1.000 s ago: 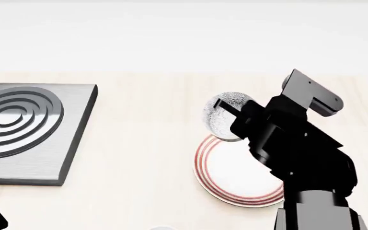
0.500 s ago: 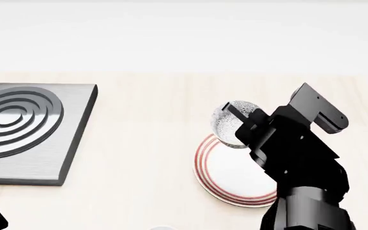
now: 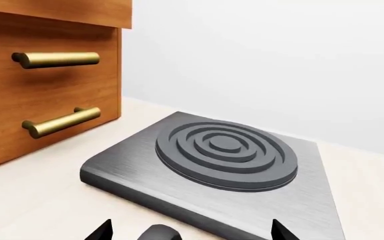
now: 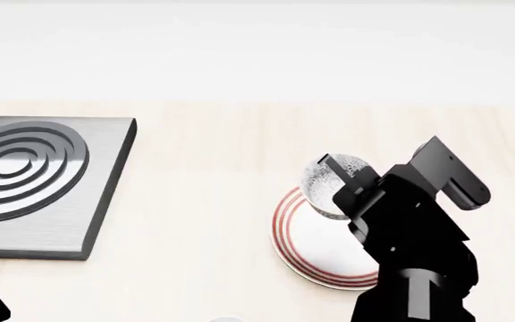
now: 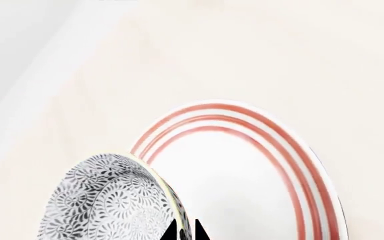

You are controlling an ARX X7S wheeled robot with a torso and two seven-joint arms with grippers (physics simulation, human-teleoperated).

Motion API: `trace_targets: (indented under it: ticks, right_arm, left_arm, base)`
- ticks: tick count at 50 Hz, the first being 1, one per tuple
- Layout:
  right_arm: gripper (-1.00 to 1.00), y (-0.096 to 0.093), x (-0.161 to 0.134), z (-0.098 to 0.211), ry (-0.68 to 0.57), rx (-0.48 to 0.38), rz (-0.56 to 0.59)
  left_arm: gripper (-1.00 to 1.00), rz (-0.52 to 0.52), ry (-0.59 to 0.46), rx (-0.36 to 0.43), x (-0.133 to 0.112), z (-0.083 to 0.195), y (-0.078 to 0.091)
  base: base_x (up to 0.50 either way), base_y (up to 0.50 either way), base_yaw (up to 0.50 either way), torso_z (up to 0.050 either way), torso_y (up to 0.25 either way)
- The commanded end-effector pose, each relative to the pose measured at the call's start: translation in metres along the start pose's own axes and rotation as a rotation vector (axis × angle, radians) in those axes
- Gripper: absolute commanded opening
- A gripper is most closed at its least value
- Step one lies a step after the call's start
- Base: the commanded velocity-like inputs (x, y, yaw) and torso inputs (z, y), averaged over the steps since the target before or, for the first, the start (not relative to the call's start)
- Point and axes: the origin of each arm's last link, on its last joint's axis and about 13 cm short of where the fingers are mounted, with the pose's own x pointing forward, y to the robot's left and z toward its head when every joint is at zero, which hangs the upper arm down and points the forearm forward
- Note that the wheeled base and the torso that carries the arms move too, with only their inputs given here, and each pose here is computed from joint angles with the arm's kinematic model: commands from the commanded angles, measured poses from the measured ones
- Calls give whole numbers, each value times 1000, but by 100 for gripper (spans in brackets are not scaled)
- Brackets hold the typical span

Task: Pick the akita bowl between the plate and the ramekin and place it on the plate.

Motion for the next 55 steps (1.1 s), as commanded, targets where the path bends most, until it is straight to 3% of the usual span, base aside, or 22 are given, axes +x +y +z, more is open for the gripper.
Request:
trace_targets:
  ticks: [1,33,55]
  right_arm:
    - [-100,-3,2,-1,-5,35,-14]
    - [-100,-5,7,-9,3,123,-47]
    - [-100,-9,9,-14,28,99,-85]
  left_arm:
    - [100,-1,-1,1,0,0,0]
    - [100,-2,-1,0,0,0,0]
    - [100,-1,-1,0,1,-1,0]
  base:
    - [0,0,0,0,0]
    - [0,0,0,0,0]
    - [0,0,0,0,0]
